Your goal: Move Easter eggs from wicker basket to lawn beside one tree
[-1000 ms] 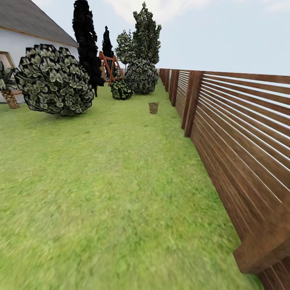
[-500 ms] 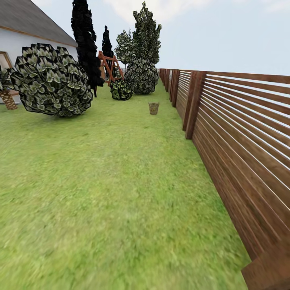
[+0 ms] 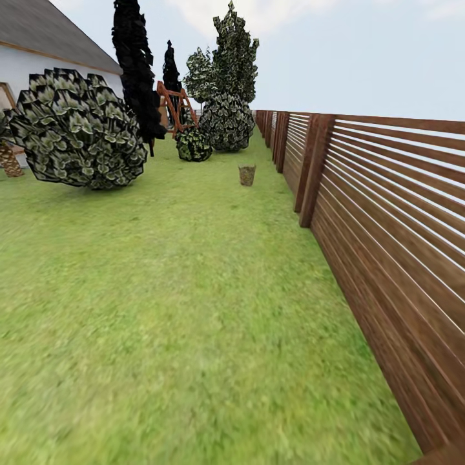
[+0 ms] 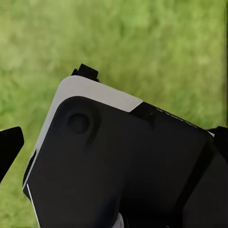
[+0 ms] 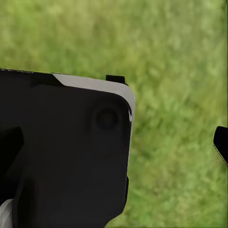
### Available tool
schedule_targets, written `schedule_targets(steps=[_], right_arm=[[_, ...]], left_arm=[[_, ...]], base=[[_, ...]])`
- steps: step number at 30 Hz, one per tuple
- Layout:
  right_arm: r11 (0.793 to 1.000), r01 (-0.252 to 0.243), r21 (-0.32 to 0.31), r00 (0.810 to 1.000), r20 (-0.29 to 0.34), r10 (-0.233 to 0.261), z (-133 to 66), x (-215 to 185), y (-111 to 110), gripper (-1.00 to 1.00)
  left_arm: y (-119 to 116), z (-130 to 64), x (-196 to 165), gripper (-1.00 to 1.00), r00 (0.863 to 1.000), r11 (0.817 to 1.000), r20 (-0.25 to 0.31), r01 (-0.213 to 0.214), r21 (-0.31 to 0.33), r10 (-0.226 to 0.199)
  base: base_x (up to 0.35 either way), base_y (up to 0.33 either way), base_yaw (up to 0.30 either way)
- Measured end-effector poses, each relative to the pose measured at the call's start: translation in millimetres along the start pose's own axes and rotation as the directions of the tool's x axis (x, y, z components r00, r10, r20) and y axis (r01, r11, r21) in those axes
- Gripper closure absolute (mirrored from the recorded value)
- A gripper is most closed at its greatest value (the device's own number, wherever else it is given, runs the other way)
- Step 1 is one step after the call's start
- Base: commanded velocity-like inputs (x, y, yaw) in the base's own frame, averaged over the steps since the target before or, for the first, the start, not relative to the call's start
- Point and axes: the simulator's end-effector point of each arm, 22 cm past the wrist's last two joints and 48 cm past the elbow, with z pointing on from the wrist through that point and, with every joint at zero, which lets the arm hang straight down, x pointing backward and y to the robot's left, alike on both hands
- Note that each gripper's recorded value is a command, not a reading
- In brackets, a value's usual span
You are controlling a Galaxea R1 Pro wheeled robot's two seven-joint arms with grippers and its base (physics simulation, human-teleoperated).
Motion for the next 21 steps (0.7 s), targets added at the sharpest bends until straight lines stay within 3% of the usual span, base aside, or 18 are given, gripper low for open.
schedule_targets(steps=[21], right_arm=[[1.000,0.000,0.000,1.000,0.000,0.000,0.1,-0.3,0.0,-1.00]], left_arm=[[0.0,0.0,0.0,-1.00,1.000,1.000,0.000,0.000,0.000,0.000]], base=[[0.333,0.000,0.000]])
